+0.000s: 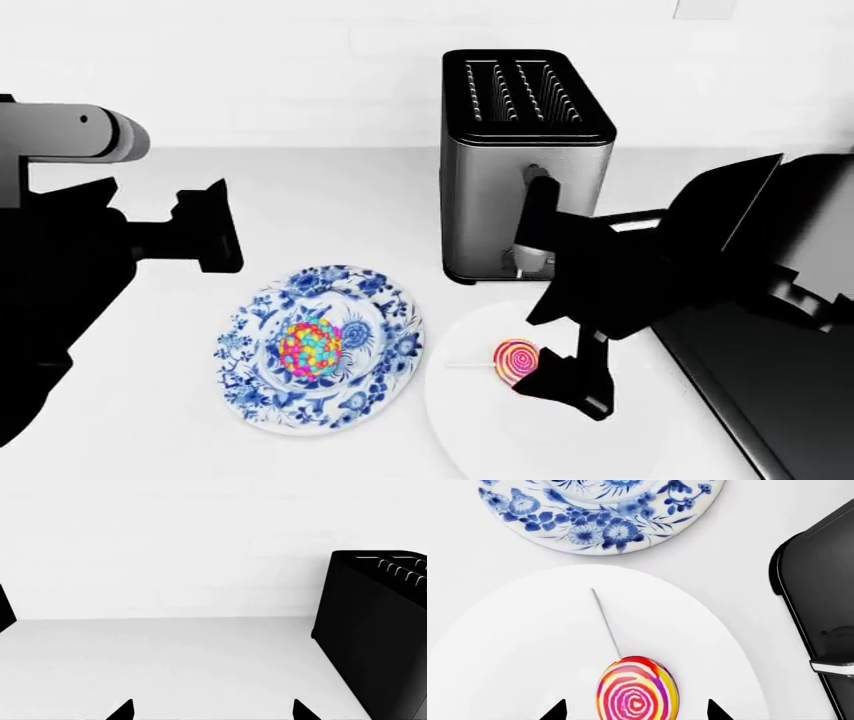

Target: Move the dessert items from the plate to the tray.

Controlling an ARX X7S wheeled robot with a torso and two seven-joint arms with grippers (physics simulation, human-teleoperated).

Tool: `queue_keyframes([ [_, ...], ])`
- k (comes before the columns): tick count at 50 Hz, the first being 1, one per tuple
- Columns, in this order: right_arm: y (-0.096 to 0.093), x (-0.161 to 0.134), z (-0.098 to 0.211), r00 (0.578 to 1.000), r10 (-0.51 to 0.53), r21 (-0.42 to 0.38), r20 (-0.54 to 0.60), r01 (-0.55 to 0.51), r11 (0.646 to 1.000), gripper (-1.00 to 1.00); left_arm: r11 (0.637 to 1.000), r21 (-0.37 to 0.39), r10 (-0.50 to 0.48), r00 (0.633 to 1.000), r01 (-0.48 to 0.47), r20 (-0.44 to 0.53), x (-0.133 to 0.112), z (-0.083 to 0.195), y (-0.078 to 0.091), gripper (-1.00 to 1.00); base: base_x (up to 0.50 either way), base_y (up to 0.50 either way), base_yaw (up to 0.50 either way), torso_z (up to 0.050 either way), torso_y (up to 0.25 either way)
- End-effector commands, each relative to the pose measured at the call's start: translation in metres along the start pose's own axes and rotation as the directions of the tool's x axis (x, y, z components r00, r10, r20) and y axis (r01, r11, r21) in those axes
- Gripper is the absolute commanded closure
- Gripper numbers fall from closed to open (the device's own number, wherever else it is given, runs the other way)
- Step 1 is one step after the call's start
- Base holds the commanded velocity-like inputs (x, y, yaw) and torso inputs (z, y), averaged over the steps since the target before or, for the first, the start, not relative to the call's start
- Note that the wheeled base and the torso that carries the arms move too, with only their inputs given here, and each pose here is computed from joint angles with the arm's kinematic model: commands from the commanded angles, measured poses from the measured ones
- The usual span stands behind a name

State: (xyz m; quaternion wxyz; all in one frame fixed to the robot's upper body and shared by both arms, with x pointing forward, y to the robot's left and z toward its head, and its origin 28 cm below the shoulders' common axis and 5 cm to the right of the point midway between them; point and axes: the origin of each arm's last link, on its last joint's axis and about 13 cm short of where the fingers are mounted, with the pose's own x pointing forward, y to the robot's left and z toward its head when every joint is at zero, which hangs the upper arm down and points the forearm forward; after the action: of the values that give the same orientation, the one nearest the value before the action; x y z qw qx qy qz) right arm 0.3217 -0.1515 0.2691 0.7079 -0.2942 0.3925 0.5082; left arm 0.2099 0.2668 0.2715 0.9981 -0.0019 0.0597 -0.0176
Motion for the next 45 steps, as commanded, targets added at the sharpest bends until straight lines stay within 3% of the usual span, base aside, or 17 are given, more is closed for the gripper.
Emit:
queue_keyframes([
  [1, -0.001, 0.004, -0.002, 1.000, -0.001, -0.003, -0.022, 0.001, 1.000, -1.00, 1.000, 0.003, 0.004, 1.000, -0.004, -0.007, 0.001, -0.001, 0.000, -1.00, 0.00, 0.00, 0.00, 0.000, 0.000],
  [41, -0.002, 0.017, -0.004, 0.999, 0.022, -0.008, -0.034, -0.022, 1.000, -1.00, 1.000, -0.004, 0.002, 1.000, -0.002, -0.012, 0.005, -0.005, 0.000, -1.00, 0.00, 0.00, 0.00, 0.000, 0.000],
  [42, -0.002, 0.016, -0.004, 0.999, 0.023, -0.008, -0.034, -0.024, 1.000, 1.00, 1.000, -0.005, 0.003, 1.000, -0.003, -0.012, 0.005, -0.005, 0.000, -1.00, 0.00, 0.00, 0.00, 0.000, 0.000],
  [45, -0.001, 0.013, -0.002, 0.999, 0.026, -0.007, -0.028, -0.026, 1.000, 1.00, 1.000, -0.005, 0.004, 1.000, -0.004, -0.011, 0.005, -0.004, 0.000, -1.00, 0.00, 0.00, 0.00, 0.000, 0.000],
])
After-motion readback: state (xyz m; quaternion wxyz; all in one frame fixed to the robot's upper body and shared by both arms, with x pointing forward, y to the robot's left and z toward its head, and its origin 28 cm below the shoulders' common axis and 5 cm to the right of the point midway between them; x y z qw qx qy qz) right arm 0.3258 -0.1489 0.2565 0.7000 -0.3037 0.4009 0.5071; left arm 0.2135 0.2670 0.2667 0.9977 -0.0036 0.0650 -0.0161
